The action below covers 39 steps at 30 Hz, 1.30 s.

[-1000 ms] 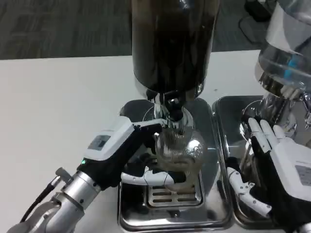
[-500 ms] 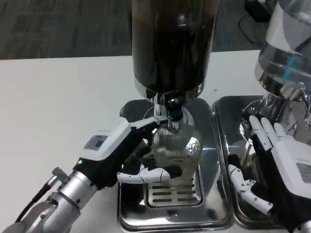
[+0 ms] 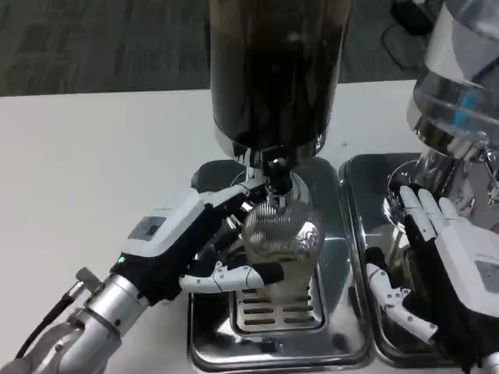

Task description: Grasp the cup under the faucet to collect the drink, then remove the cup.

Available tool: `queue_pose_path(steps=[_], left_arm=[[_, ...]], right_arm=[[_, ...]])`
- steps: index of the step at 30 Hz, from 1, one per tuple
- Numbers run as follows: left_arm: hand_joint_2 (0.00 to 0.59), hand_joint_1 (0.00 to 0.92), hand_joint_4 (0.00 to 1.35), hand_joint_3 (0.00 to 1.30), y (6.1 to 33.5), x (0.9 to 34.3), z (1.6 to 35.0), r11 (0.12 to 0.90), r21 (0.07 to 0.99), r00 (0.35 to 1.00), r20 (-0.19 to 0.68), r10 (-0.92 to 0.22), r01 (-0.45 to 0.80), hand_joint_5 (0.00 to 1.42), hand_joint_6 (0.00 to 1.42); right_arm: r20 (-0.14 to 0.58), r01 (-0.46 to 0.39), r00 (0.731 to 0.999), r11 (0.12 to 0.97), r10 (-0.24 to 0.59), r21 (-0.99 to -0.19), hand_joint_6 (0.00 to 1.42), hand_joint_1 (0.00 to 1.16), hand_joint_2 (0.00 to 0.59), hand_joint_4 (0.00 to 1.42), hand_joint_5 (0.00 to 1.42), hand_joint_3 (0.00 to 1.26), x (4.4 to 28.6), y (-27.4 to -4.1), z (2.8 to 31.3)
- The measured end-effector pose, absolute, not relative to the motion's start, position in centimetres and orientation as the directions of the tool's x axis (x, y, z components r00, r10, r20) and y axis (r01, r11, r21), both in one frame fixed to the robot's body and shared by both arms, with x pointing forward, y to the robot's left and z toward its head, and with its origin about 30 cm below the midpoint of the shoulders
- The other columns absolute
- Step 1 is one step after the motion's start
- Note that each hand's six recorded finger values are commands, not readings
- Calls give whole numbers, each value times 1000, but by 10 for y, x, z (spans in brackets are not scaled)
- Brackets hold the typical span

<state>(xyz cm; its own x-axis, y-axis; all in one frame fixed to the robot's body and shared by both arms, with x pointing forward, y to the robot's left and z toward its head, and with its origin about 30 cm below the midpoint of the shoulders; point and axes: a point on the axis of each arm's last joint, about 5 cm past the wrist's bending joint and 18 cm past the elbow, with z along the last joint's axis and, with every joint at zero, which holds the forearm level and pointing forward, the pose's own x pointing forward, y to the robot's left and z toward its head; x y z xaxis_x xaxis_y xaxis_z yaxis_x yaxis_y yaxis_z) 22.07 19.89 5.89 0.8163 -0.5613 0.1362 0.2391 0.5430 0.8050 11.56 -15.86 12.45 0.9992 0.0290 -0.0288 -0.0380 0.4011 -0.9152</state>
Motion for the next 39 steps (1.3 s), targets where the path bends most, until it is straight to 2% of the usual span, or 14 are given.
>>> queue_pose_path(steps=[8,13,17,20,23,25,28,32,34,39], left_arm=[[7,59,183,133,206,214,64,587,783,826,182,-533,206,456,338],[8,45,295,213,213,207,66,624,763,842,218,-493,168,536,381],[7,43,334,249,222,198,67,650,750,866,238,-440,124,568,412],[23,47,401,282,226,193,67,668,738,881,249,-401,95,618,477],[39,49,417,307,233,187,69,681,730,901,262,-346,49,624,475],[64,7,366,310,241,181,70,698,716,920,268,-286,8,558,389],[120,0,196,233,249,174,72,724,689,936,277,-217,-35,376,188],[144,0,35,141,253,174,85,767,639,928,322,-188,-67,173,27],[154,0,1,84,252,176,93,787,614,916,347,-201,-60,71,1],[166,0,0,25,253,179,114,822,569,887,386,-254,-12,1,0]], right_arm=[[-30,-47,998,399,47,-916,64,236,436,0,0,25,119,-160,123],[-31,-46,998,391,46,-919,64,241,436,0,0,25,119,-163,123],[-29,-44,999,391,44,-919,64,243,436,0,0,25,120,-164,124],[-28,-44,999,392,45,-919,64,245,436,0,0,25,120,-166,124],[-24,-39,999,378,44,-925,64,246,436,0,0,25,121,-169,125],[-22,-37,999,359,48,-933,64,247,436,0,0,25,122,-173,126],[-10,-31,998,332,62,-943,63,248,436,0,0,25,125,-176,128],[-11,-40,994,271,107,-962,1,265,465,0,0,17,129,-182,129],[-29,-57,993,245,117,-968,0,269,469,0,0,15,130,-186,127],[-57,-86,988,200,146,-976,0,269,486,0,0,0,130,-194,125]])
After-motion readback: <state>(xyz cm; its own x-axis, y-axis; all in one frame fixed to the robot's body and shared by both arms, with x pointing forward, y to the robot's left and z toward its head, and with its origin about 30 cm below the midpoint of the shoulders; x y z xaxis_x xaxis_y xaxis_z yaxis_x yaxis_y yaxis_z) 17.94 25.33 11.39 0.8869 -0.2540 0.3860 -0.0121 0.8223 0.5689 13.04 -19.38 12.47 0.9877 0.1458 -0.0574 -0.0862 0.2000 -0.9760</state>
